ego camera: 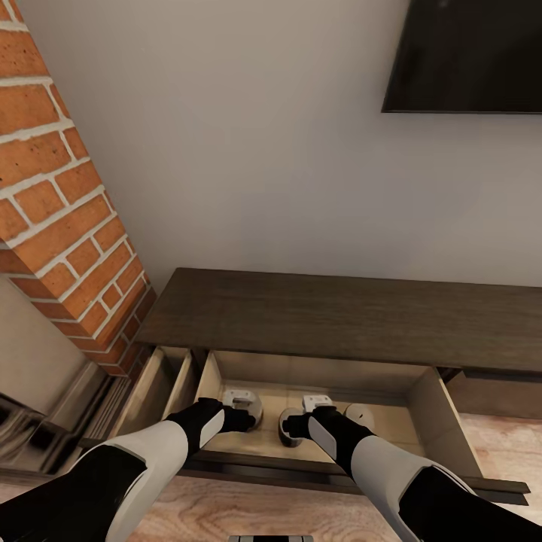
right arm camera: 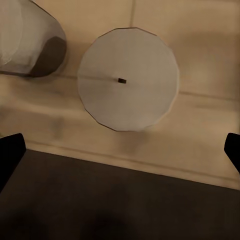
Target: Place each of the two pumpkins and all three candles from the living room inside a cabinet in the living room (use any cabinet), then make sure every cabinet is closed, and position the cauldron so it is next to a table in the living room.
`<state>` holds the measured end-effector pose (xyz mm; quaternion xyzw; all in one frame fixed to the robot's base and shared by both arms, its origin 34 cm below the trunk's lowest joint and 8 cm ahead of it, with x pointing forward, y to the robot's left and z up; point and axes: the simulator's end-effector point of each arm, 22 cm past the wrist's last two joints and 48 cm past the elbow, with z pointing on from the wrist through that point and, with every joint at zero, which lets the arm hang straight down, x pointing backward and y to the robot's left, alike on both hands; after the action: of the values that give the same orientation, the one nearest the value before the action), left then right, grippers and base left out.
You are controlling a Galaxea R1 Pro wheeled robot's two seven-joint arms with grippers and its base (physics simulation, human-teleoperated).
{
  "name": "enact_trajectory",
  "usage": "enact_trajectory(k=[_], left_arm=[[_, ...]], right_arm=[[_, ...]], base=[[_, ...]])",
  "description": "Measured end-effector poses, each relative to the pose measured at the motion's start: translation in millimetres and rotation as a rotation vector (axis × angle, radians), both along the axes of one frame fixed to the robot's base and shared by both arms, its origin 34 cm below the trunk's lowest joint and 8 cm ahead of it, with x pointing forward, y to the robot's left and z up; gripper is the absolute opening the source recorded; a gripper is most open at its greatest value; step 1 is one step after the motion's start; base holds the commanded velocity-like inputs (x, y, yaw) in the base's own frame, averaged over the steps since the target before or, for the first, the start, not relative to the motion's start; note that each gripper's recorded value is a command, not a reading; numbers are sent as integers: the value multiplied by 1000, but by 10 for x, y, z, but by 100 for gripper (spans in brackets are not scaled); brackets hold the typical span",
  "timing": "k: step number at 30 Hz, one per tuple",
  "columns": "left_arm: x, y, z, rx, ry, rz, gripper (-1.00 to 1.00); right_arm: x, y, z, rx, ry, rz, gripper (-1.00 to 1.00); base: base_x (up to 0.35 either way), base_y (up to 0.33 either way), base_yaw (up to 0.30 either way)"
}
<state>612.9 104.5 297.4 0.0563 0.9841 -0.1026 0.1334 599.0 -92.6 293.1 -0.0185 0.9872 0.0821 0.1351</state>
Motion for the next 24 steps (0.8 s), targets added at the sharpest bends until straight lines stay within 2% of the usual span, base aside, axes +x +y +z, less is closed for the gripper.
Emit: enact_trajectory(k=[18,24], left_arm=[[80,0,366,0,0,0,100],[81,3,367,1,0,1,100]], right_arm=[[78,-2,365,-1,0,0,100],[77,-5,364,-2,1,-1,100]], base=[[0,0,0],[0,0,0]])
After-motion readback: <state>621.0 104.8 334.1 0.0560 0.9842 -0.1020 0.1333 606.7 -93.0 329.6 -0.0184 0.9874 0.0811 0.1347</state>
